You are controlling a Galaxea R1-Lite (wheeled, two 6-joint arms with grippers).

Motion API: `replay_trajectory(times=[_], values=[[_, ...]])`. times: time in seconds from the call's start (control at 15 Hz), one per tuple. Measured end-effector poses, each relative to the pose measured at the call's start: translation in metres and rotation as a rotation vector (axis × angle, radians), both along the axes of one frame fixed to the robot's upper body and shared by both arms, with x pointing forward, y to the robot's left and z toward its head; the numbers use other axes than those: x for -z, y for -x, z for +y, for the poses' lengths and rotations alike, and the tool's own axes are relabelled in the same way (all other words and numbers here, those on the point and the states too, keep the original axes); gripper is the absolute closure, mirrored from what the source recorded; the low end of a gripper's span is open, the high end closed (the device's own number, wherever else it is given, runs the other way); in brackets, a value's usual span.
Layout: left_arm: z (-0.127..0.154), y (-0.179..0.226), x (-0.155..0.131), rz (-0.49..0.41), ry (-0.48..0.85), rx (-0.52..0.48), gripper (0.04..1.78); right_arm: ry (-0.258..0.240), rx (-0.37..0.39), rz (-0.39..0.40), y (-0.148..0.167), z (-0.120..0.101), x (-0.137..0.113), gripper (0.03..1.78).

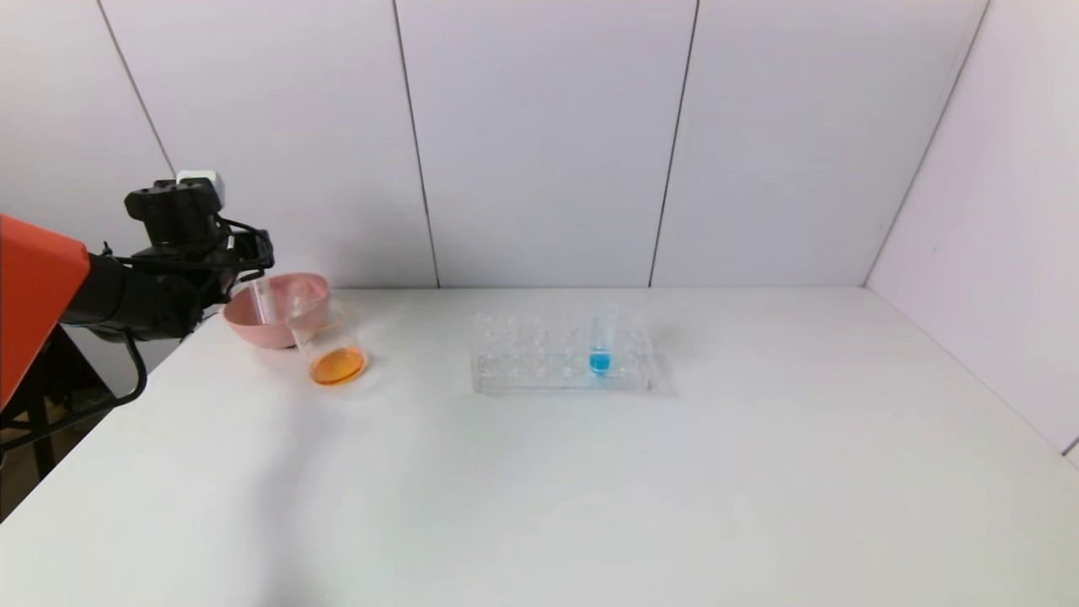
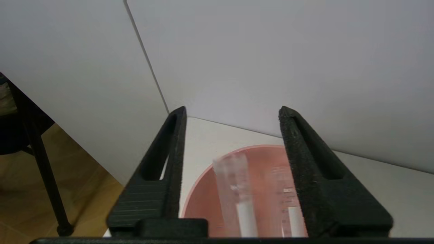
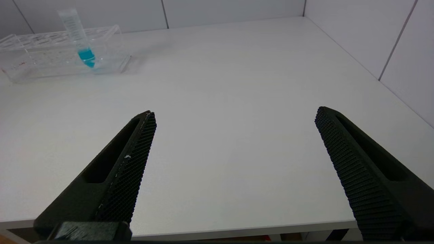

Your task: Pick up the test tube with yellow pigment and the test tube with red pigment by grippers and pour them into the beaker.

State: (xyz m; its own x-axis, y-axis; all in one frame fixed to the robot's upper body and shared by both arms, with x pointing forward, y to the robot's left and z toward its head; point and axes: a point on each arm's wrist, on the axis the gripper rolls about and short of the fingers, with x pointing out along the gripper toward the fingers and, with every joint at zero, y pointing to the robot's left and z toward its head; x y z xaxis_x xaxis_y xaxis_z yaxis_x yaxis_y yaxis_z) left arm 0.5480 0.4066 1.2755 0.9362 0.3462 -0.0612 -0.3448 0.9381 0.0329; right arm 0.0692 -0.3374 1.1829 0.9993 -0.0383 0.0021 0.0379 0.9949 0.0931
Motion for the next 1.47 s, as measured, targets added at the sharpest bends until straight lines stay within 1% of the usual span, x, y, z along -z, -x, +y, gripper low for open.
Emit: replay_trajectory(times=[0.07,0.2,0.27,0.4,0.47,0.6,0.73,0.87,1.07,1.27,1.47], values=[[0.000,0.000,0.000,0.001,-0.001,0.000,0.56,0.000,0.000,0.000,0.000,0.000,0.000,0.10],[-0.001,0.000,-0.001,-0.006,-0.002,-0.004,0.30,0.000,0.000,0.000,0.000,0.000,0.000,0.10],[-0.001,0.001,-0.004,-0.026,-0.006,-0.012,0.20,0.000,0.000,0.000,0.000,0.000,0.000,0.10],[-0.007,0.008,-0.012,-0.049,-0.012,-0.007,0.08,0.000,0.000,0.000,0.000,0.000,0.000,0.10],[-0.012,0.015,-0.017,-0.048,-0.014,0.007,0.05,0.000,0.000,0.000,0.000,0.000,0.000,0.10],[-0.024,0.032,-0.032,-0.045,-0.014,0.057,0.06,0.000,0.000,0.000,0.000,0.000,0.000,0.10],[-0.041,0.055,-0.052,-0.038,-0.011,0.138,0.06,0.000,0.000,0.000,0.000,0.000,0.000,0.10],[-0.057,0.083,-0.072,-0.055,-0.014,0.224,0.06,0.000,0.000,0.000,0.000,0.000,0.000,0.10],[-0.074,0.135,-0.100,-0.106,-0.036,0.315,0.06,0.000,0.000,0.000,0.000,0.000,0.000,0.10],[-0.081,0.196,-0.122,-0.177,-0.061,0.394,0.06,0.000,0.000,0.000,0.000,0.000,0.000,0.10],[-0.082,0.258,-0.135,-0.238,-0.110,0.416,0.06,0.000,0.000,0.000,0.000,0.000,0.000,0.10]])
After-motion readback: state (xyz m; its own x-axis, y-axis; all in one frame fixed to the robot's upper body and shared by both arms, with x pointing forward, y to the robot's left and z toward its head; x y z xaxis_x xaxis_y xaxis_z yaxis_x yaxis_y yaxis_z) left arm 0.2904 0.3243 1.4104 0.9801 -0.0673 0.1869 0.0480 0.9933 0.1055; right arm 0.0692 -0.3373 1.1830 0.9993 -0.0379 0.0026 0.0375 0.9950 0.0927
